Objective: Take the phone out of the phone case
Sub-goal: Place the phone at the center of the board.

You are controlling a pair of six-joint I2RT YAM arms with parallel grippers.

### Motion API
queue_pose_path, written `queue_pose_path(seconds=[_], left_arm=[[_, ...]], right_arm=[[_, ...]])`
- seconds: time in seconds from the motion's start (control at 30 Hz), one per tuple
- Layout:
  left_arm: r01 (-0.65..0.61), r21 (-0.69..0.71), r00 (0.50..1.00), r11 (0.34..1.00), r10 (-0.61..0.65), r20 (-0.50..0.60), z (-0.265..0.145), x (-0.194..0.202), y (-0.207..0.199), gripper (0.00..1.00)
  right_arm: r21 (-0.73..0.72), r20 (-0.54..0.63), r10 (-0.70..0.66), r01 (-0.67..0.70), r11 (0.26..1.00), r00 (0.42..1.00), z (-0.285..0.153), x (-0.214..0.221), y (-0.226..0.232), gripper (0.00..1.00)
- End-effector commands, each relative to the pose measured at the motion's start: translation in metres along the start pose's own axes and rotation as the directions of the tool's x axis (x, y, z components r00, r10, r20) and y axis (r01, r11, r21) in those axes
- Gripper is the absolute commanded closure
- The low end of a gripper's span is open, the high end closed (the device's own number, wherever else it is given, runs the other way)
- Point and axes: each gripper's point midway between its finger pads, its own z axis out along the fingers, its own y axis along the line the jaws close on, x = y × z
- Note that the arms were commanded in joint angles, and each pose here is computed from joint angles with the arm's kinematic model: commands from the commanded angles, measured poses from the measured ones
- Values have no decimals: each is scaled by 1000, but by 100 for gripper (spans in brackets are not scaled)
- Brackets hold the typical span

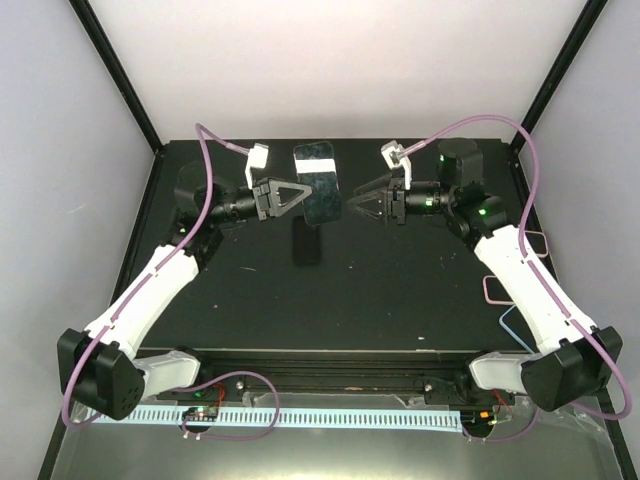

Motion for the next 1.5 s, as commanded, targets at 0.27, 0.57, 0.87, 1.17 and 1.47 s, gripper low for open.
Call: queue_pose_path(seconds=[0.27,0.57,0.87,1.17,1.47], left_arm=[[-93,112,996,989,94,-5,9,3,-37,99],[-88,125,996,988,91,-17,13,7,-38,98],[-71,119,997,990,74,-27,17,9,-33,99],[-66,97,997,993,69,-28,19,10,-26,98],[-88,-35,996,995,88,-20,4,2,-1,41]], right_arm=[[-120,46,82,-76,990,996,3,-19,14,41],[-122,25,121,-117,986,992,12,-12,1,52],[-152,21,134,-130,980,991,18,-13,3,72],[-161,14,162,-158,974,987,20,-10,2,91],[-94,11,221,-219,971,975,21,1,-24,99]])
